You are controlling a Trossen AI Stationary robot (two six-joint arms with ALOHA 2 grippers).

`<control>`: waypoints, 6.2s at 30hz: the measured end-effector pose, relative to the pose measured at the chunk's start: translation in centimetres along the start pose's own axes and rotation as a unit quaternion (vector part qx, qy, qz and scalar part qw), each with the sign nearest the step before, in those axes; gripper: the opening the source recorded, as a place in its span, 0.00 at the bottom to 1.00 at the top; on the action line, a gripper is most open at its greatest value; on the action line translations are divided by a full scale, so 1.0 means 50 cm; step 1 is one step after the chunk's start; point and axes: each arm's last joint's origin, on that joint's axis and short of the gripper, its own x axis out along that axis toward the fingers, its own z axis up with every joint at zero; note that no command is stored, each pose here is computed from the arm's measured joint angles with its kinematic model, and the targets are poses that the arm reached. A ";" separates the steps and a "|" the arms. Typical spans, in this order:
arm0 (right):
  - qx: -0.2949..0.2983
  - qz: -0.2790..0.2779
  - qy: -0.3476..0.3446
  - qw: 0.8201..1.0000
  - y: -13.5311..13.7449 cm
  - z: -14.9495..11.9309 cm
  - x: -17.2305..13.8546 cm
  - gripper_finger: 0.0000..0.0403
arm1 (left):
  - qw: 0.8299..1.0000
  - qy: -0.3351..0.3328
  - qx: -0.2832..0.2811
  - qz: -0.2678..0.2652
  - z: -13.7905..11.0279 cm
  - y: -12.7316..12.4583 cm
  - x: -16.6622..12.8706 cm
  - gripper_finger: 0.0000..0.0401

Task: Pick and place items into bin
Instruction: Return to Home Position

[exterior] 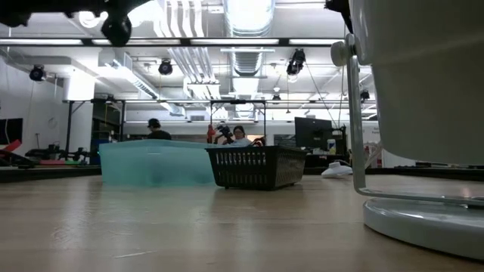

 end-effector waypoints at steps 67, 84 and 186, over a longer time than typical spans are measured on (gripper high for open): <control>-0.007 0.115 -0.176 0.978 0.028 -0.259 -0.102 0.02 | 0.995 -0.070 0.076 0.007 -0.141 0.069 -0.145 0.00; -0.002 -0.051 -0.171 0.984 0.015 -0.301 -0.112 0.02 | 0.995 -0.053 0.079 0.005 -0.148 0.069 -0.140 0.00; -0.046 0.007 -0.194 0.980 0.050 -0.390 -0.044 0.02 | 0.990 0.071 0.117 0.034 -0.200 0.084 -0.144 0.00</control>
